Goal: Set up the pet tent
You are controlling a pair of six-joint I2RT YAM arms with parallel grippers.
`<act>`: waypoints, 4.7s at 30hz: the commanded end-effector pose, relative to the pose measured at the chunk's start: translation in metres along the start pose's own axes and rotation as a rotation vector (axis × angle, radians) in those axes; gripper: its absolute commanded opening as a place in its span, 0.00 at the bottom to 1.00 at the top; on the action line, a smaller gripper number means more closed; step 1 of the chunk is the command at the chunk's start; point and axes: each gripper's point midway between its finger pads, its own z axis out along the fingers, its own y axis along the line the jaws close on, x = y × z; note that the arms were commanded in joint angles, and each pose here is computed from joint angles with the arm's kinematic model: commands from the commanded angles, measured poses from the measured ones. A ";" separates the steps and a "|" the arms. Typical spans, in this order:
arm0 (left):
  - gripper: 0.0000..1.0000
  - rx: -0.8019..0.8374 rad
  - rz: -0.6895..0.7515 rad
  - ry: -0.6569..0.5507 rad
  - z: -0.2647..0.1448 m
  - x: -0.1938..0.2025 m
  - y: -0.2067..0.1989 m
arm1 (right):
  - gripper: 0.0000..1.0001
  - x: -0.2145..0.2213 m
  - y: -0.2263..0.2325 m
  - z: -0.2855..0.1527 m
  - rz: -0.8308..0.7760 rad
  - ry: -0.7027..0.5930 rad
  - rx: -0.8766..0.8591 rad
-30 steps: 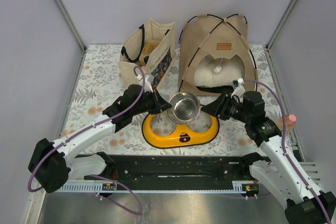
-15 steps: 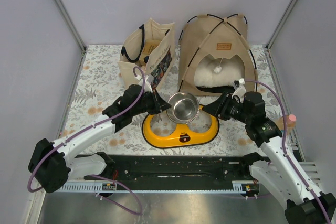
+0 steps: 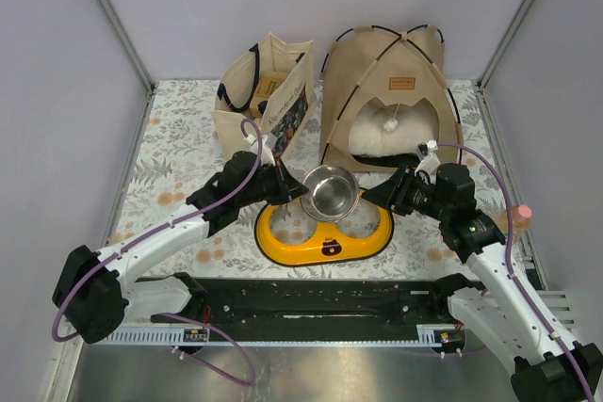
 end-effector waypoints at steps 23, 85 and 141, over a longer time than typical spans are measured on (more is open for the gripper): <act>0.00 0.130 -0.010 -0.015 0.008 -0.006 -0.026 | 0.37 0.004 0.002 0.013 -0.008 0.025 -0.044; 0.47 -0.132 0.080 0.176 0.069 0.065 0.037 | 0.00 -0.001 -0.057 0.029 -0.389 -0.106 0.317; 0.00 -0.593 0.089 -0.145 -0.060 0.013 0.112 | 0.01 0.028 -0.126 0.041 -0.282 0.069 0.648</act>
